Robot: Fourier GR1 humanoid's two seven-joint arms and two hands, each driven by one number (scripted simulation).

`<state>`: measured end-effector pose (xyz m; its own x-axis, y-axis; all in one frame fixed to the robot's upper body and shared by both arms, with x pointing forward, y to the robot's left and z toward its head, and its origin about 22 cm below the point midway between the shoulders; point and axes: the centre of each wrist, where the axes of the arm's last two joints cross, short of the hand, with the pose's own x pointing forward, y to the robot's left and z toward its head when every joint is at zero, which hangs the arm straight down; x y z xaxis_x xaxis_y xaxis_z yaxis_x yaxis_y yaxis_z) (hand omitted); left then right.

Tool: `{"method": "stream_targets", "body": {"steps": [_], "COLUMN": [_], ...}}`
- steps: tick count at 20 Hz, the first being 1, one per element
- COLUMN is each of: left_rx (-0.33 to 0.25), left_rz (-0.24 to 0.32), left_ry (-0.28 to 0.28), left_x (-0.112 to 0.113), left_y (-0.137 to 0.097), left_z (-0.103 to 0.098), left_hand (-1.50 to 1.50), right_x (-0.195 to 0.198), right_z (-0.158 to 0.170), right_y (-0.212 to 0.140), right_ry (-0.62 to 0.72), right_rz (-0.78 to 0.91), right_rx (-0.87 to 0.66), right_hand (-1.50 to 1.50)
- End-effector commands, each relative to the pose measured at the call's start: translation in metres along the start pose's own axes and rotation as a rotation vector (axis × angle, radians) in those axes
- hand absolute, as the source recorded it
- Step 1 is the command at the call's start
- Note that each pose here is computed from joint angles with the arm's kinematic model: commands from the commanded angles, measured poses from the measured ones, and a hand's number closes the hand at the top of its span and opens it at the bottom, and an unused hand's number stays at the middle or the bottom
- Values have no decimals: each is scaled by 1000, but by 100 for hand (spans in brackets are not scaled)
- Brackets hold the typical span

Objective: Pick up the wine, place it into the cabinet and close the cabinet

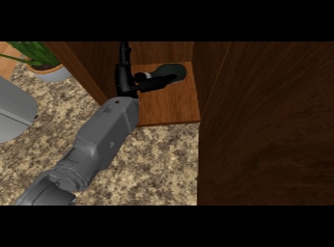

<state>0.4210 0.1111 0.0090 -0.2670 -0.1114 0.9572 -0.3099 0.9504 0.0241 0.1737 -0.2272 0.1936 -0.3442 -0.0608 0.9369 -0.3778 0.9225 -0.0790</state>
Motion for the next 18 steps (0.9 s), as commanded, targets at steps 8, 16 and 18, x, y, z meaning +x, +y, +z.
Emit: {"method": "stream_targets", "body": {"steps": [8,16,18], "left_rx": [-24,-85,-92], "left_rz": [22,86,90], "left_ry": [-5,-2,12], "left_x": [-23,-34,-26], "left_y": [23,23,17], "left_z": [11,25,18], "left_hand": [-150,-150,-150], "right_x": [14,10,15], "right_z": [6,1,7], "right_y": [3,4,8], "right_ry": [-39,-18,-30], "right_rz": [-3,-13,-20], "right_rx": [14,23,12], "right_hand": [-150,-150,-150]}}
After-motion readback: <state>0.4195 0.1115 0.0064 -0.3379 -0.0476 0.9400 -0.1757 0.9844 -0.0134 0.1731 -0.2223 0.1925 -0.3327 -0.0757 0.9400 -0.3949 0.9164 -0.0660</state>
